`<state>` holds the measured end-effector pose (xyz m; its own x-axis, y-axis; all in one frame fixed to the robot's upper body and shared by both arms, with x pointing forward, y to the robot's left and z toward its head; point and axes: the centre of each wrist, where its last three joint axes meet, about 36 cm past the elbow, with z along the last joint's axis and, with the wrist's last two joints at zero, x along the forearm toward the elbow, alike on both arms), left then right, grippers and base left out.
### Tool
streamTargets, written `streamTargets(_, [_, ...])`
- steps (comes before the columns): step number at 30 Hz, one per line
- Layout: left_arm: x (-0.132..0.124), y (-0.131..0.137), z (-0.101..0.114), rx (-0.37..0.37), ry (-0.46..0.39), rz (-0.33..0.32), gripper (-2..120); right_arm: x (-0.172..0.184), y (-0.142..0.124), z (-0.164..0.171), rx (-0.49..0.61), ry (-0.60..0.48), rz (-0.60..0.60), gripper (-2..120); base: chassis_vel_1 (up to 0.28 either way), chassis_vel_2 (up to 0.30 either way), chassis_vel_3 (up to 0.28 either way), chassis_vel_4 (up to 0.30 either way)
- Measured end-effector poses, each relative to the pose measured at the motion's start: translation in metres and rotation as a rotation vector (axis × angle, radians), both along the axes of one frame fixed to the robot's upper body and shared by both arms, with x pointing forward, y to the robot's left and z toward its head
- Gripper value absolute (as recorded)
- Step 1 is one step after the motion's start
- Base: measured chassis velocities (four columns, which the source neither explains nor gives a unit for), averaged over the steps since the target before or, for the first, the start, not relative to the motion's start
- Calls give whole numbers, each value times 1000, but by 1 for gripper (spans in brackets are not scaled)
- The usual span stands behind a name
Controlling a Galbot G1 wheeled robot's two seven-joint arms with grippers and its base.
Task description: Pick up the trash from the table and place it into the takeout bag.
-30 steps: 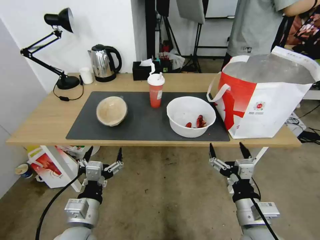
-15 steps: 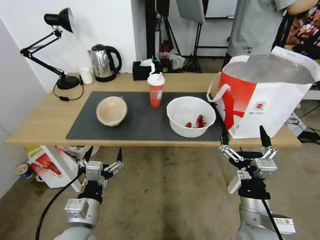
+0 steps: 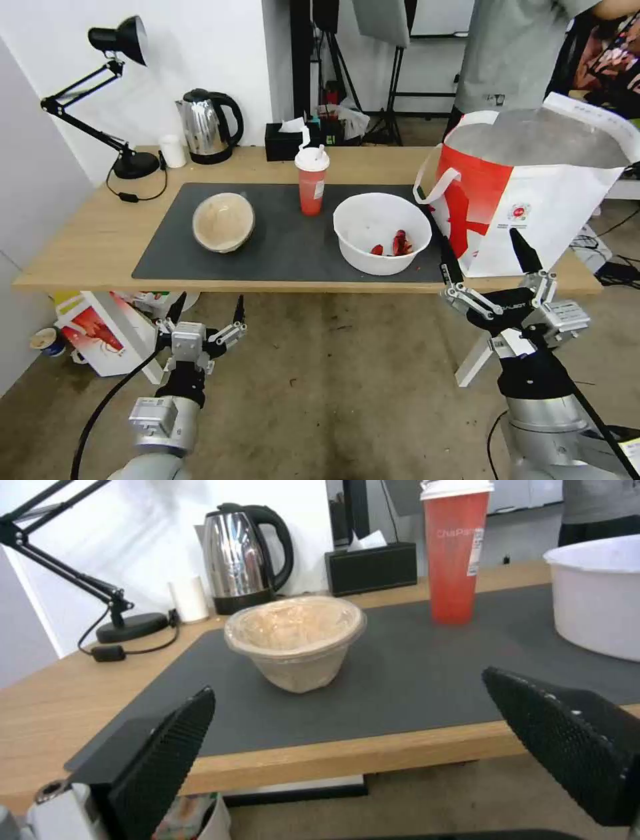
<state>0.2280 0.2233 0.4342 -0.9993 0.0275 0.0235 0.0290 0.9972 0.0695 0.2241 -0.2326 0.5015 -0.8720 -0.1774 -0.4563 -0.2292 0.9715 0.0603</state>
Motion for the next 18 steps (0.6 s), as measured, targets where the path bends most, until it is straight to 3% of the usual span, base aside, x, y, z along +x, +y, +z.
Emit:
streamTargets(8, [0,0,0,0,0,0,100,2,-8,8,-3,27,40,100,0,0,0,0])
streamTargets(18, [0,0,0,0,0,0,100,27,-50,42,-72,239,211,100,0,0,0,0])
